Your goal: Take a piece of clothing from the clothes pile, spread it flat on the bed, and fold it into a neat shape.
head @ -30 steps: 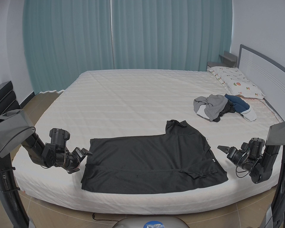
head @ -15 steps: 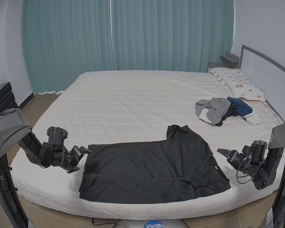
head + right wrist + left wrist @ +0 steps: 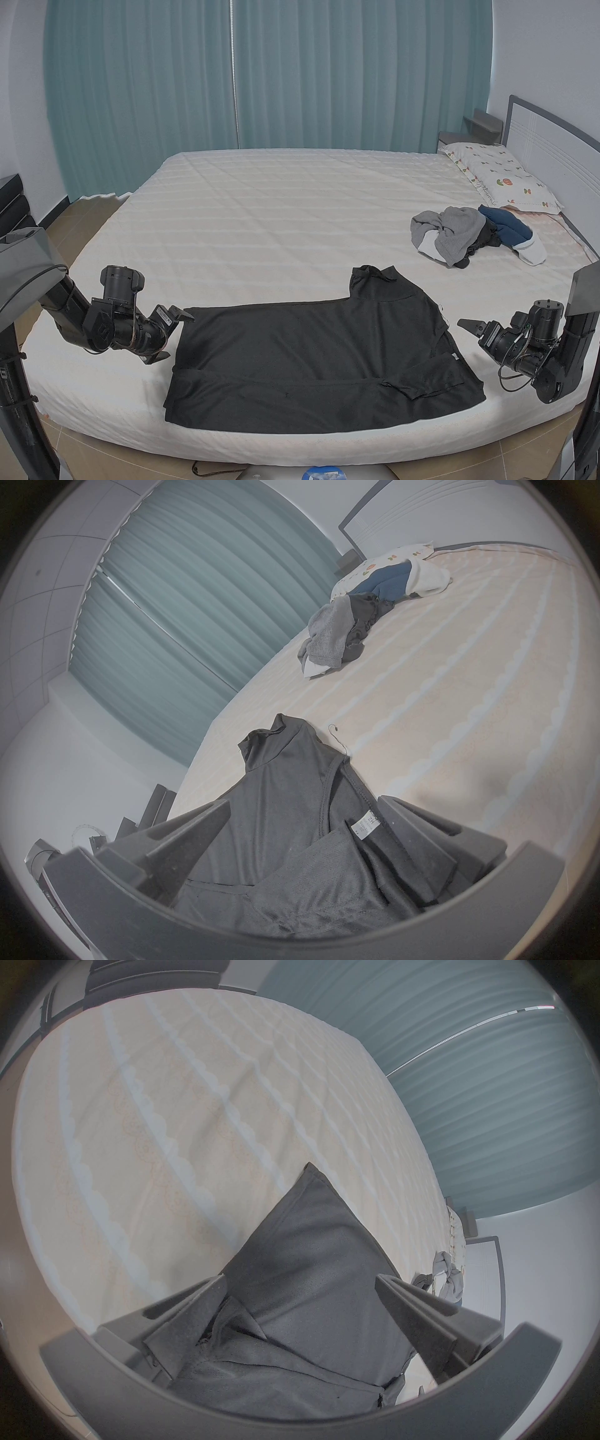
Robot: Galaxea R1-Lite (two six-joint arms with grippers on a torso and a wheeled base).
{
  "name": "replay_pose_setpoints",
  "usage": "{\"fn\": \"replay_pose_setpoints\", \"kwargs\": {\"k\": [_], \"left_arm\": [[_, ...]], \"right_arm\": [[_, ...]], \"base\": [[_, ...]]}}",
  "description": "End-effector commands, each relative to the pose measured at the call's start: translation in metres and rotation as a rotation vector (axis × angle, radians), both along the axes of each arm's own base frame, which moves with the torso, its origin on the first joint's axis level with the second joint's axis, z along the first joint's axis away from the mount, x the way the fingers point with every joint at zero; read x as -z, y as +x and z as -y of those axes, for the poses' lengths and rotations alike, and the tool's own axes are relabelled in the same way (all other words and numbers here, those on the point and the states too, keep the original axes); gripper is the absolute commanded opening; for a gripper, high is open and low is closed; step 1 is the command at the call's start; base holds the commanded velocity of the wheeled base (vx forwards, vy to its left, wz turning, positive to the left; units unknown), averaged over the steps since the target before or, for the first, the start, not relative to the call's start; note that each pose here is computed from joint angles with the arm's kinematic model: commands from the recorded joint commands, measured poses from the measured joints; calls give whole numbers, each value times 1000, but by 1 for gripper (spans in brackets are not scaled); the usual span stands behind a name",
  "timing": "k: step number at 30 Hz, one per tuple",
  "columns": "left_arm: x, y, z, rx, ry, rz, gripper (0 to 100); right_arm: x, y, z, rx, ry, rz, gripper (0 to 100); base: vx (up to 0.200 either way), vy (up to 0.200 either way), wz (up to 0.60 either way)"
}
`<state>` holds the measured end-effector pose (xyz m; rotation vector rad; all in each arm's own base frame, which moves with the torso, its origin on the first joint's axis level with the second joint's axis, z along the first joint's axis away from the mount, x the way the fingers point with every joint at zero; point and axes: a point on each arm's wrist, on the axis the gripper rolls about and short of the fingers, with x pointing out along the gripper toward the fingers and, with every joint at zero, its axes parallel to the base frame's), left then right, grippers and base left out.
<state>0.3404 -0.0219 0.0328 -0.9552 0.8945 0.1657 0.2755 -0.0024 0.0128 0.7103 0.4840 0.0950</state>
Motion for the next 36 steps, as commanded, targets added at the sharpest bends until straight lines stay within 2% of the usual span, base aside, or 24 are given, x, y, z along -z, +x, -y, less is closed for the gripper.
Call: {"fn": "replay_pose_setpoints", "kwargs": {"k": [1,9,14,16,20,26,28,36], "left_arm": [[-1,1,0,0,1,7,100],[-14,18,-1,-11,10,77,100],[-16,44,-5,-13,26,136,100],[-14,63,-10,10,69,181,100],[6,81,-9,68,152,195,100],[32,98,-10,47,210,237,100],[47,106,-18,37,243,304,100],[57,102,-24,67,281,299,100]], "right_arm": [[2,0,0,-2,0,-6,100],[2,1,-2,-6,-2,-7,100],[4,1,-11,-10,-16,-14,100],[5,2,-18,-7,-27,-16,100],[9,-6,-25,-19,-15,-57,100],[17,-10,-27,-13,2,-100,100],[13,-20,-27,9,13,-114,100],[-3,-47,-24,61,47,-109,100]], "base": [[0,0,0],[0,0,0],[0,0,0],[0,0,0],[0,0,0],[0,0,0],[0,0,0],[0,0,0]]}}
